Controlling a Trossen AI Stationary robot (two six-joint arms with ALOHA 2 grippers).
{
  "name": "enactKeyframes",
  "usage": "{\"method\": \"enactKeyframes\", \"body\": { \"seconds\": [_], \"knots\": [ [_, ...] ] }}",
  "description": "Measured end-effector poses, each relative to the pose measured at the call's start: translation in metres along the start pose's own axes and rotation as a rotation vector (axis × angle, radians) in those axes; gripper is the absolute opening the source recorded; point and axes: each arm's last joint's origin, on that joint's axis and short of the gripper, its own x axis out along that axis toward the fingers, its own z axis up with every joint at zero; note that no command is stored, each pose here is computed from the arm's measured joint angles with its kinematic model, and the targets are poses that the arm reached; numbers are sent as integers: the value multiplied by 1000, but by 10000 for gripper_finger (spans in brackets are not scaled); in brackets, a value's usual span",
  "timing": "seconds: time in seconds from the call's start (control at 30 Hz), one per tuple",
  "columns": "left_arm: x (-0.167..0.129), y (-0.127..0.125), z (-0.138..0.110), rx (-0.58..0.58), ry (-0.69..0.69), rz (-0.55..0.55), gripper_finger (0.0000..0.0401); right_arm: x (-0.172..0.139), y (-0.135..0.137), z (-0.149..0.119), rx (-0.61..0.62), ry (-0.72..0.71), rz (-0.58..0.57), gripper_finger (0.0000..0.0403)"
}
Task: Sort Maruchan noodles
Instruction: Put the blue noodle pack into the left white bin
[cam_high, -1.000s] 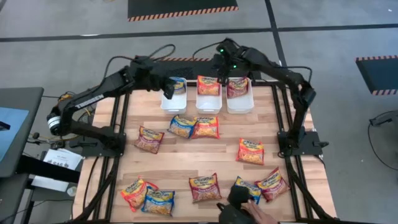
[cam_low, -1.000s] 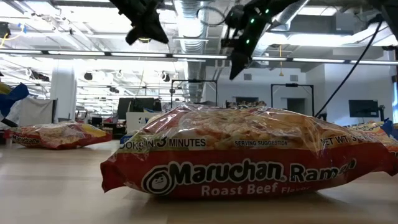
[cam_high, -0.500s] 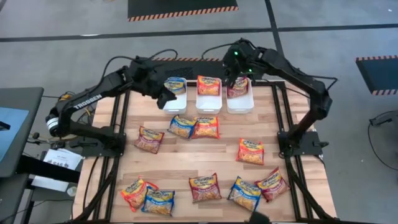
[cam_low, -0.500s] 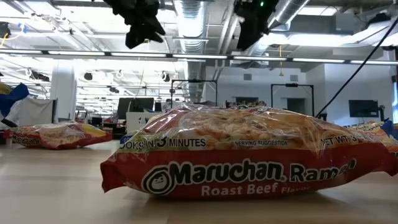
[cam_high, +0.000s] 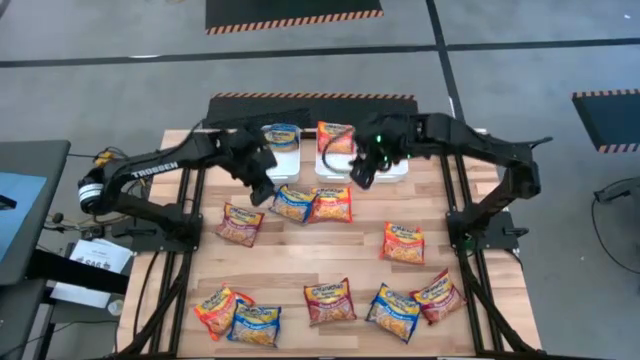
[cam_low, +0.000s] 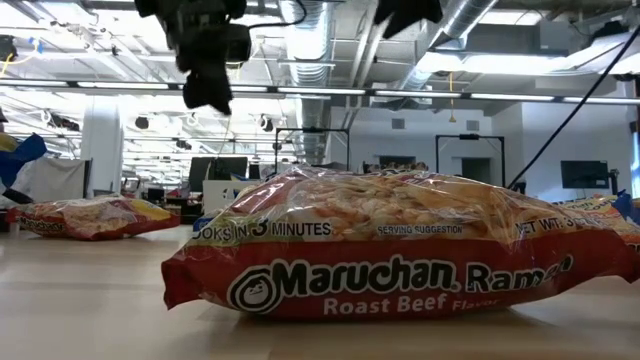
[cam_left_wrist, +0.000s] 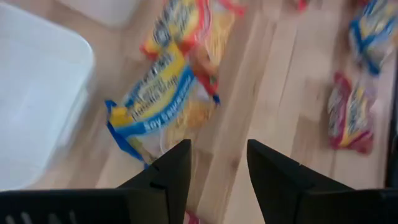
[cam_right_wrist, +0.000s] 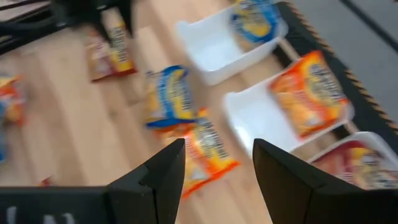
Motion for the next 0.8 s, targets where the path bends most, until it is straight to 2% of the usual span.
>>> {"method": "enactKeyframes", "body": {
  "seconds": [0.23, 0.37, 0.53, 0.63, 0.8],
  "knots": [
    [28, 0, -16, 51, -25, 61, 142, -6, 43, -15, 10, 21, 91, 214],
    [36, 0, -24, 60, 0, 94, 142, -10, 58, -21, 0, 9, 79, 214],
    [48, -5, -32, 142, -1, 110, 142, -13, 66, -25, -9, -3, 73, 214],
    [62, -3, -37, 204, 22, 173, 142, -13, 66, -25, 3, -5, 73, 214],
    [85, -1, -38, 226, 60, 199, 142, -13, 65, -25, 20, -2, 68, 214]
  ]
}}
